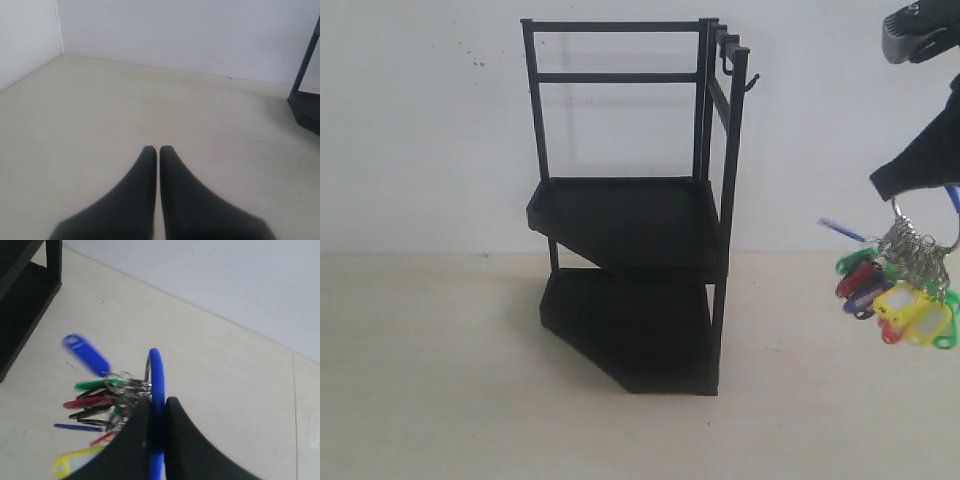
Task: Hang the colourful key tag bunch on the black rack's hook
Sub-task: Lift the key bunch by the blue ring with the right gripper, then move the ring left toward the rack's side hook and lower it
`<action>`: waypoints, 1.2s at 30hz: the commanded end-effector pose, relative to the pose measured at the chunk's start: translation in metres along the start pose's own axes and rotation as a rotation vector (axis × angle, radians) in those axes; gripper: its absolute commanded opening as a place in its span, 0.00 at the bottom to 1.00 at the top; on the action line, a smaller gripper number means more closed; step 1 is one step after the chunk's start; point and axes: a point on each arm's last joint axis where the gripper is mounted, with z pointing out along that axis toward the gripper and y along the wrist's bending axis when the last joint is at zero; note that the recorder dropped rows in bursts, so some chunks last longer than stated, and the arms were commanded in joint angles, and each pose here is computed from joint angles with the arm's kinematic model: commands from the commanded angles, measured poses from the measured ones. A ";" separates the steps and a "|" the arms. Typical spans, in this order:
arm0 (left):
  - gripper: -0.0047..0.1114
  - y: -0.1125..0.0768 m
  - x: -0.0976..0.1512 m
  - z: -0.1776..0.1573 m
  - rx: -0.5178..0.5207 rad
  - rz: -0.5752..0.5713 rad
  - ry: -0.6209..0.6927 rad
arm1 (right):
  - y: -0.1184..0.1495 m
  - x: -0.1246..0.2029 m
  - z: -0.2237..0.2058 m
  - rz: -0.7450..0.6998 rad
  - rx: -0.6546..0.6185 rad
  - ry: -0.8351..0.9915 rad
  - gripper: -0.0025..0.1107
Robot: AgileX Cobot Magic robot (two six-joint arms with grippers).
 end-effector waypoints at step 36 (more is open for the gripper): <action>0.08 -0.001 -0.002 0.000 0.005 -0.010 -0.009 | 0.010 -0.063 -0.017 0.134 -0.090 -0.475 0.02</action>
